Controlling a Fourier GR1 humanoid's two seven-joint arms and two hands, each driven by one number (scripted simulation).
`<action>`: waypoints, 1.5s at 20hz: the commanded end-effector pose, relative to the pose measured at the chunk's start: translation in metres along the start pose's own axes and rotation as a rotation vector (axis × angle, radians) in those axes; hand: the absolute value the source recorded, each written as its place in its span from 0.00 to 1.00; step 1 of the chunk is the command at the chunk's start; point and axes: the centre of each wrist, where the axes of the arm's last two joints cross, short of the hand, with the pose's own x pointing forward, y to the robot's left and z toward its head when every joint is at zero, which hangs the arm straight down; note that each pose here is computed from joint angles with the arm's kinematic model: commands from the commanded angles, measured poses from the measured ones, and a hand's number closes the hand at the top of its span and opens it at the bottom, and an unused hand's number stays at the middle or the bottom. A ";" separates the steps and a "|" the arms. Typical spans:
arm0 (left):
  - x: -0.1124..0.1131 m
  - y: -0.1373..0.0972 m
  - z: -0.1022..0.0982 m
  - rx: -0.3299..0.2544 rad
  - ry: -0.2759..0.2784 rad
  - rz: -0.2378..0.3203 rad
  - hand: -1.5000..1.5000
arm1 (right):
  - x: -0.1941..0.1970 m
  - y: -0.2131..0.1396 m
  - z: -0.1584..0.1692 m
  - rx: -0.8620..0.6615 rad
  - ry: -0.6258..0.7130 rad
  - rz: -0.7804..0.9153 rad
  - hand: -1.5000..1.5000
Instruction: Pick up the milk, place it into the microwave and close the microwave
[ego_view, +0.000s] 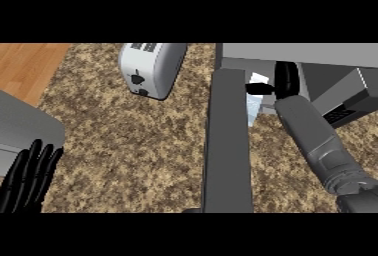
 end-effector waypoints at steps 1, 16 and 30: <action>0.000 -0.008 -0.001 0.014 -0.001 -0.015 0.00 | -0.010 -0.013 -0.003 -0.030 0.001 0.011 0.00; -0.005 -0.012 0.004 0.003 0.005 -0.025 0.00 | -0.026 -0.049 -0.017 -0.048 -0.015 -0.148 0.00; -0.006 -0.035 0.022 0.009 0.019 0.026 0.00 | -0.068 -0.033 0.036 0.090 0.040 -0.404 0.00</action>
